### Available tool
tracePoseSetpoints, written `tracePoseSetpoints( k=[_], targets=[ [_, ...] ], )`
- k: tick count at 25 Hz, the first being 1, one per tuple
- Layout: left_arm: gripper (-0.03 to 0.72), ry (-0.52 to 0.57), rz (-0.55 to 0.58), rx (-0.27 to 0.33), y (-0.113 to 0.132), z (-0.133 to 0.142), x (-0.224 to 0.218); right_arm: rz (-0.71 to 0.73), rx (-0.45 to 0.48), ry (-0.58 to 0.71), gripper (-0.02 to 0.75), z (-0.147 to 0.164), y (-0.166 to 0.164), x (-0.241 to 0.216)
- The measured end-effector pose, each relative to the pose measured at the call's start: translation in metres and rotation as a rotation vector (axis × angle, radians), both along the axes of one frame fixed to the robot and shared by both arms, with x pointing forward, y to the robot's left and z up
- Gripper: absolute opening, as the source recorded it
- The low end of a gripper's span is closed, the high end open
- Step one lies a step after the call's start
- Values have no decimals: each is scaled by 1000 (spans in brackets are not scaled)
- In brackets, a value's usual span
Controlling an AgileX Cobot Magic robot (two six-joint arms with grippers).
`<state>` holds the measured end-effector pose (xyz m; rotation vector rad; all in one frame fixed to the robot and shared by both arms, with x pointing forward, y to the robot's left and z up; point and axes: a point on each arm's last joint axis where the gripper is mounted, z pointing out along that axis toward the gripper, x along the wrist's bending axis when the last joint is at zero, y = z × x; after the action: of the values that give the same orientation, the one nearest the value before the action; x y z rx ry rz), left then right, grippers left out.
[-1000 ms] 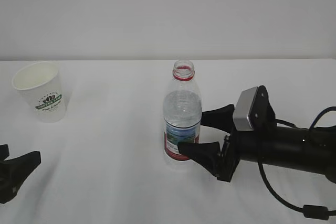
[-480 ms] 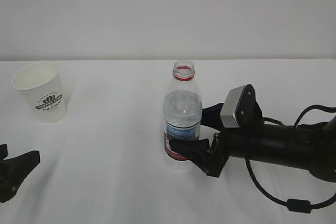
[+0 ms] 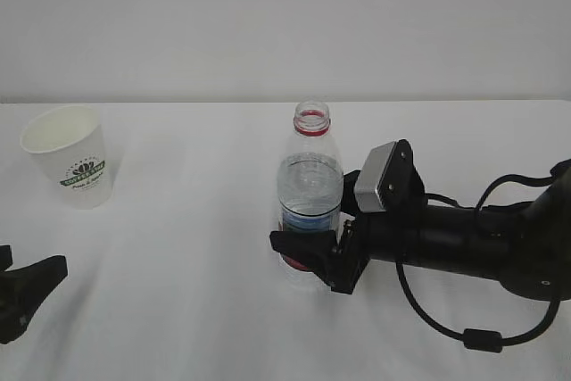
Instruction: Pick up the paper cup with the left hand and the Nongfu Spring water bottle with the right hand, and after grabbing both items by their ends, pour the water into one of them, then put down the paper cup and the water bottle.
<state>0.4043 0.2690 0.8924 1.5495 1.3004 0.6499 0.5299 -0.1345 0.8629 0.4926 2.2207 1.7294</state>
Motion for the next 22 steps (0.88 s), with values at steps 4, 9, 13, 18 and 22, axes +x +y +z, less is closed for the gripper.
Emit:
tracePoseSetpoints(
  k=[4,9,13,18,22],
  targets=[
    [577,0,6,0,0,0,0,4,5,-4,653,1,4,0],
    [577,0,7,0,1,0,0,-3,7,-4,564,1,4,0],
    [577,0,7,0,1,0,0,-2,6,-11,522,2,4,1],
    [577,0,7,0,1,0,0,-2,6,-11,518,2,4,1],
    [577,0,7,0,1,0,0,-2,6,-11,517,2,4,1]
  ],
)
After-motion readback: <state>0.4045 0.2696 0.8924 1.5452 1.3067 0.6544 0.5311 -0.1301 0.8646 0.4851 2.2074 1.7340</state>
